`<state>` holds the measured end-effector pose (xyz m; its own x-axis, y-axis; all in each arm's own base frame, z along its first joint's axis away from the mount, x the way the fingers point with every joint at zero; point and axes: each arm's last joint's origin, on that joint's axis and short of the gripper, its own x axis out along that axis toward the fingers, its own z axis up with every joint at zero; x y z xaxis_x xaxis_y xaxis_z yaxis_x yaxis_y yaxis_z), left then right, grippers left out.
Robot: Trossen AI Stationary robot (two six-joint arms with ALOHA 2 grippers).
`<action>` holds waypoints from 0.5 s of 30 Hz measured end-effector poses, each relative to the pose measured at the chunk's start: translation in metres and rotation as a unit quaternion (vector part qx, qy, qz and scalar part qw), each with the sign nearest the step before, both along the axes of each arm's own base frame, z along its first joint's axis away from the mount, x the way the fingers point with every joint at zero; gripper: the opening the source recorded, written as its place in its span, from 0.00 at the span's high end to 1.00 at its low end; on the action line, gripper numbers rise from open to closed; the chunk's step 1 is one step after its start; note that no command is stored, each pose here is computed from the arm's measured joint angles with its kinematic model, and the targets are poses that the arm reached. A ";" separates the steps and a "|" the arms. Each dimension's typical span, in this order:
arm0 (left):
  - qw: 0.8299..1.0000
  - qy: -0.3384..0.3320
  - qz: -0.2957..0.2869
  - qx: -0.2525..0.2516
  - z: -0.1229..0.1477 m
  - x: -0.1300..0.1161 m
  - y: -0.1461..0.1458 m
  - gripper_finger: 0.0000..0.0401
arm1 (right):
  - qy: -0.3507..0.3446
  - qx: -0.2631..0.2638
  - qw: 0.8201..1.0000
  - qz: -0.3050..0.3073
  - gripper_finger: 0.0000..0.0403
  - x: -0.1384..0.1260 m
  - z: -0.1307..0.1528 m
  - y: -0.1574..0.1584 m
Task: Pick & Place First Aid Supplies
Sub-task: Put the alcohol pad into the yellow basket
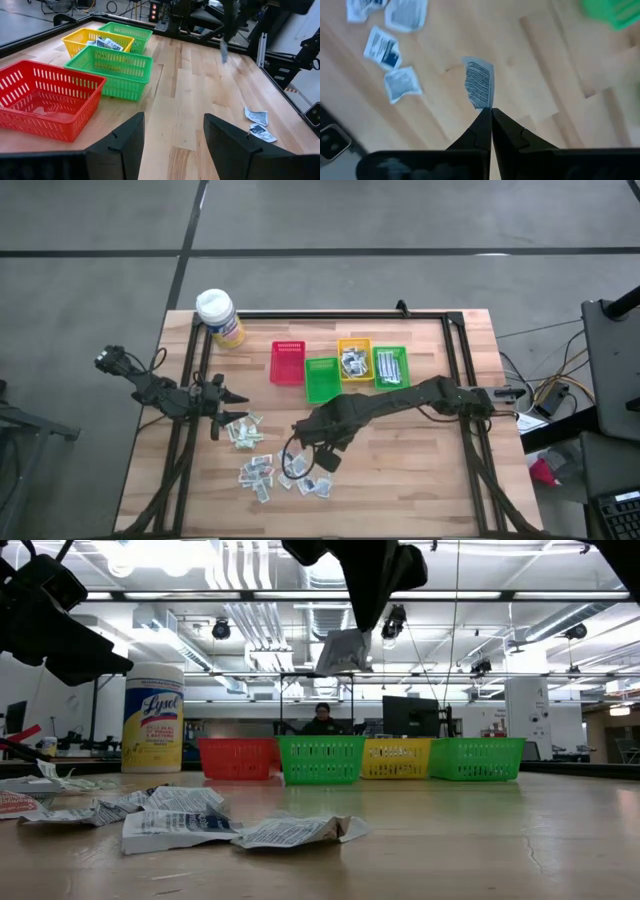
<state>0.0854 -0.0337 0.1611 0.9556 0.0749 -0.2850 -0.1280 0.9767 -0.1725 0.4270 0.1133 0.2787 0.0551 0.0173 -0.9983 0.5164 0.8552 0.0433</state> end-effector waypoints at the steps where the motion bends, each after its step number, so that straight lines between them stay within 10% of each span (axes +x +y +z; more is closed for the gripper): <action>1: 1.000 0.000 0.000 0.000 0.000 0.000 0.000 0.51 | -0.003 -0.004 1.000 0.000 0.98 0.000 0.002 -0.003; 15: 1.000 0.001 0.000 0.000 0.000 0.000 0.000 0.51 | -0.061 -0.096 0.993 0.010 0.98 -0.008 0.043 -0.069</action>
<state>0.0855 -0.0338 0.1609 0.9550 0.0753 -0.2868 -0.1285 0.9767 -0.1717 0.4192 0.0439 0.3213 0.1771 -0.1705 -0.9693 0.4997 0.8641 -0.0607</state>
